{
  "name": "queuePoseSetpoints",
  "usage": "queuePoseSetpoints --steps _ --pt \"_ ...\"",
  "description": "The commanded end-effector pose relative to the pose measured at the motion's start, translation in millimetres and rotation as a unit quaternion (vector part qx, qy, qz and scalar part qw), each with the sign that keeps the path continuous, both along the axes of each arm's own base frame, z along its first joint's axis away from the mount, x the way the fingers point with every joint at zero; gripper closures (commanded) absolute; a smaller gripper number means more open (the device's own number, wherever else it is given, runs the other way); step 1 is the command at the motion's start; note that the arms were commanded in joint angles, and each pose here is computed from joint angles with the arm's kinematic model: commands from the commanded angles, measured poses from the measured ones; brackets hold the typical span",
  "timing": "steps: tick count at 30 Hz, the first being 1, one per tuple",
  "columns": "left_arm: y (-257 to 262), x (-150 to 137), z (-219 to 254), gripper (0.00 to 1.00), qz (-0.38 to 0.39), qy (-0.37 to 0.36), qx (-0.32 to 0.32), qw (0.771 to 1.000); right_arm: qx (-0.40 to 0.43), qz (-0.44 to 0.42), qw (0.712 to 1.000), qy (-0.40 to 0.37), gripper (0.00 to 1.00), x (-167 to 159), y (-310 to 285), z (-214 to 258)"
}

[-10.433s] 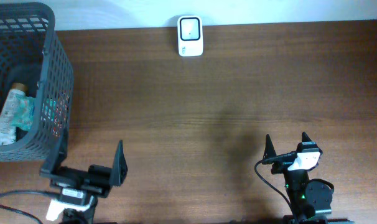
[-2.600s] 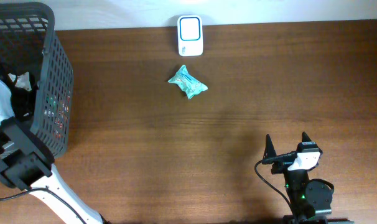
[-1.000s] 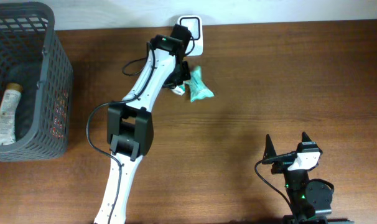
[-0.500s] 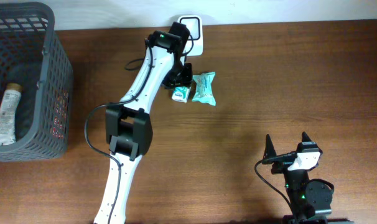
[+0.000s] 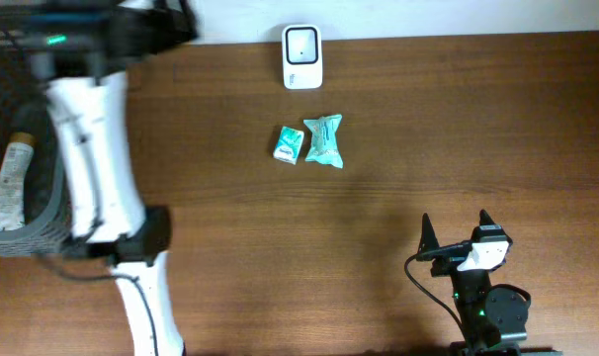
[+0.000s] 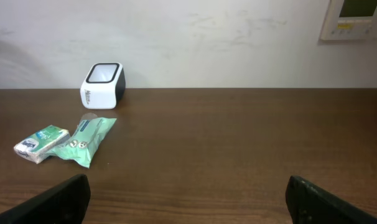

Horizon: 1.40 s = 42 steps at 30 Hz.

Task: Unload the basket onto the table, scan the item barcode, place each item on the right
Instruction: 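Take the small green tissue pack from the basket to the table, then take the red chocolate bar from the basket to the table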

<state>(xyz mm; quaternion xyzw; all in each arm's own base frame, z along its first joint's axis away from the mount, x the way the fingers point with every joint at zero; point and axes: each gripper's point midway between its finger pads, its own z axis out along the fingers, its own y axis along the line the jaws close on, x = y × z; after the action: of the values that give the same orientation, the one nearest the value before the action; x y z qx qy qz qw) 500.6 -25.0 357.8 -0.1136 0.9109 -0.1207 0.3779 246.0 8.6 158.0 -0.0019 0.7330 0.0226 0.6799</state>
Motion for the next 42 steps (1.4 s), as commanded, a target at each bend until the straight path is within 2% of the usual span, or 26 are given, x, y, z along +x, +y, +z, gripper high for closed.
queuePoseSetpoints --steps 1,2,3,7,9,10,12,13,15,17,18,22,27,31,35,38,40,42 --pt "104 -32 63 0.01 0.113 -0.080 0.023 0.990 0.006 -0.007 1.000 0.002 0.01 0 -3 -2" --pt "129 -38 65 0.01 0.139 -0.082 0.026 0.986 0.006 -0.007 1.000 0.002 0.01 0 -3 -3" --pt "179 -52 64 0.01 0.195 -0.078 0.032 0.977 0.006 -0.007 1.000 0.002 0.01 0 -3 -2" --pt "267 -84 38 0.01 0.286 -0.031 0.043 0.957 0.006 -0.007 1.000 0.002 0.01 0 -3 -3" --pt "290 -88 15 0.00 0.266 0.008 0.078 0.961 0.006 -0.008 1.000 0.002 0.01 0 -3 -2" --pt "295 -84 -4 0.00 0.232 0.030 0.082 0.969 0.006 -0.007 1.000 0.002 0.01 0 -3 -2" --pt "293 -68 -49 0.00 0.162 0.066 0.064 0.983 0.006 -0.008 1.000 0.002 0.01 0 -3 -2" --pt "296 -67 -68 0.00 0.155 0.086 0.060 0.982 0.006 -0.007 1.000 0.002 0.01 0 -3 -3" --pt "296 -66 -117 0.07 0.116 0.135 0.061 0.982 0.006 -0.007 1.000 0.002 0.01 0 -3 -2" --pt "292 -68 -153 0.05 0.086 0.167 0.055 0.981 0.006 -0.007 1.000 0.002 0.01 0 -3 -3" --pt "292 -69 -172 0.01 0.083 0.181 0.048 0.979 0.006 -0.008 1.000 0.002 0.01 0 -3 -2" --pt "277 -88 -244 0.02 0.021 0.241 0.038 0.970 0.006 -0.007 1.000 0.002 0.01 0 -3 -2" --pt "261 -100 -281 0.01 -0.041 0.256 0.030 0.965 0.006 -0.008 1.000 0.002 0.01 0 -3 -3" --pt "253 -110 -305 0.06 -0.065 0.269 0.028 0.960 0.006 -0.007 1.000 0.002 0.01 0 -3 -3" --pt "247 -113 -318 0.20 -0.071 0.278 0.029 0.957 0.006 -0.007 1.000 0.002 0.01 0 -3 -2" --pt "247 -113 -322 0.28 -0.073 0.300 0.063 0.949 0.006 -0.007 1.000 0.002 0.01 0 -3 -3" --pt "244 -111 -322 0.40 -0.076 0.307 0.076 0.946 0.006 -0.008 1.000 0.002 0.01 0 -3 -2" --pt "240 -109 -323 0.46 -0.080 0.310 0.083 0.944 0.006 -0.007 1.000 0.002 0.01 0 -3 -2"
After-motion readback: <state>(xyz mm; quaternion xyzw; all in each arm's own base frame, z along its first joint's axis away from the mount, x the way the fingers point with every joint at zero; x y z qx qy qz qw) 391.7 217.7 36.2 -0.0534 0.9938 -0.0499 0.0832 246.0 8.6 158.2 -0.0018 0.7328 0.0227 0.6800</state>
